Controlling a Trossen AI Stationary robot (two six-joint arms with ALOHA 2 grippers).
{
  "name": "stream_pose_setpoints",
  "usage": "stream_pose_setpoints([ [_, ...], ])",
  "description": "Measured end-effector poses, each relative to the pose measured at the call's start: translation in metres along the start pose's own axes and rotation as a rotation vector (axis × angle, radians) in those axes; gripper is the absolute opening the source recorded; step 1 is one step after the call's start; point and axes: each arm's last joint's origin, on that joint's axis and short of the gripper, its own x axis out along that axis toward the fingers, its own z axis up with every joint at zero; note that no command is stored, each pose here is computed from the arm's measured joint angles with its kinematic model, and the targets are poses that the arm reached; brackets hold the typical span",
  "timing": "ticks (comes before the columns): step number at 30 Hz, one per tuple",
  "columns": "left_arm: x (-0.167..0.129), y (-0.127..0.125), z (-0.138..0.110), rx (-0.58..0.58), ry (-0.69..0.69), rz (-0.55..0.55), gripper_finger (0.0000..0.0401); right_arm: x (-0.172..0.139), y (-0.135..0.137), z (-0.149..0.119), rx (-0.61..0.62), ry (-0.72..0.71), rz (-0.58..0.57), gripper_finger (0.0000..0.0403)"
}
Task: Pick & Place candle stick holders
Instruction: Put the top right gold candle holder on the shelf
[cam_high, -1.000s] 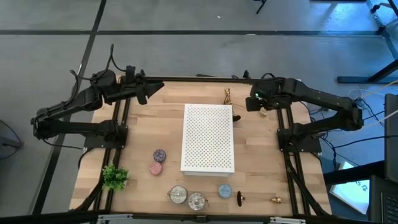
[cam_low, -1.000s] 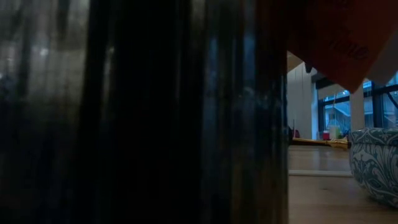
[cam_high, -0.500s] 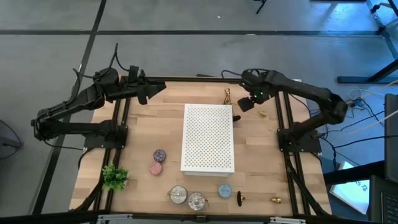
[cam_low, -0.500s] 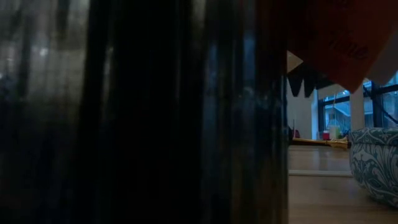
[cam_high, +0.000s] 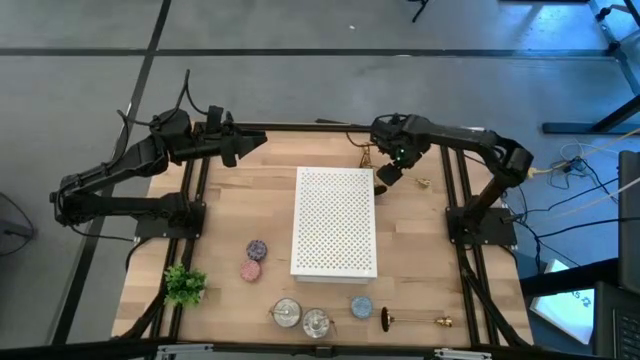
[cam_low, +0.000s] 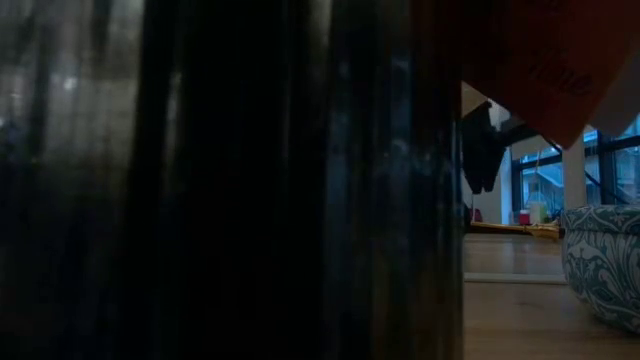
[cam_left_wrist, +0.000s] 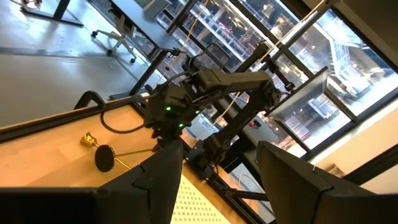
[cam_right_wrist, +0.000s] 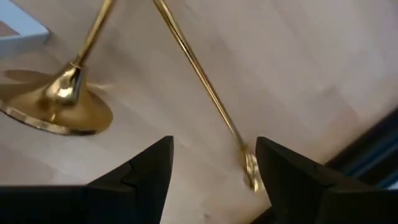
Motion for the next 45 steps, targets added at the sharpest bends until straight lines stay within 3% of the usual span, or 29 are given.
stream_pose_setpoints([
  [4, 0.000, 0.000, 0.000, 0.000, 0.001, -0.001, 0.0203, 0.009, 0.002, 0.003, -0.014, -0.050, -0.026, 0.0230],
  [7, 0.000, 0.000, 0.000, 0.000, 0.009, -0.011, 0.0203, 0.020, -0.002, -0.001, 0.026, -0.010, 0.013, 0.0226],
  [12, 0.000, -0.001, -0.001, 0.001, 0.018, -0.020, 0.0203, 0.043, -0.008, -0.017, 0.102, 0.079, -0.018, 0.0225],
  [20, 0.000, -0.001, -0.001, 0.009, 0.018, -0.020, 0.0203, 0.066, -0.007, -0.029, 0.147, 0.081, -0.013, 0.0224],
  [23, 0.000, -0.001, -0.001, 0.010, 0.018, -0.020, 0.0203, 0.072, -0.004, -0.025, 0.170, 0.049, 0.048, 0.0224],
  [30, 0.000, -0.001, -0.001, 0.011, 0.020, -0.022, 0.0203, 0.071, -0.003, -0.020, 0.209, 0.003, 0.073, 0.0224],
  [36, 0.000, -0.001, -0.001, 0.011, 0.023, -0.026, 0.0203, 0.056, 0.005, -0.015, 0.170, 0.019, 0.146, 0.0224],
  [42, 0.000, -0.001, -0.001, 0.012, 0.023, -0.026, 0.0203, 0.015, 0.002, 0.005, 0.131, -0.080, 0.021, 0.0224],
  [45, 0.000, -0.001, -0.001, 0.019, 0.023, -0.026, 0.0203, -0.001, -0.009, 0.018, 0.171, -0.157, -0.017, 0.0224],
])
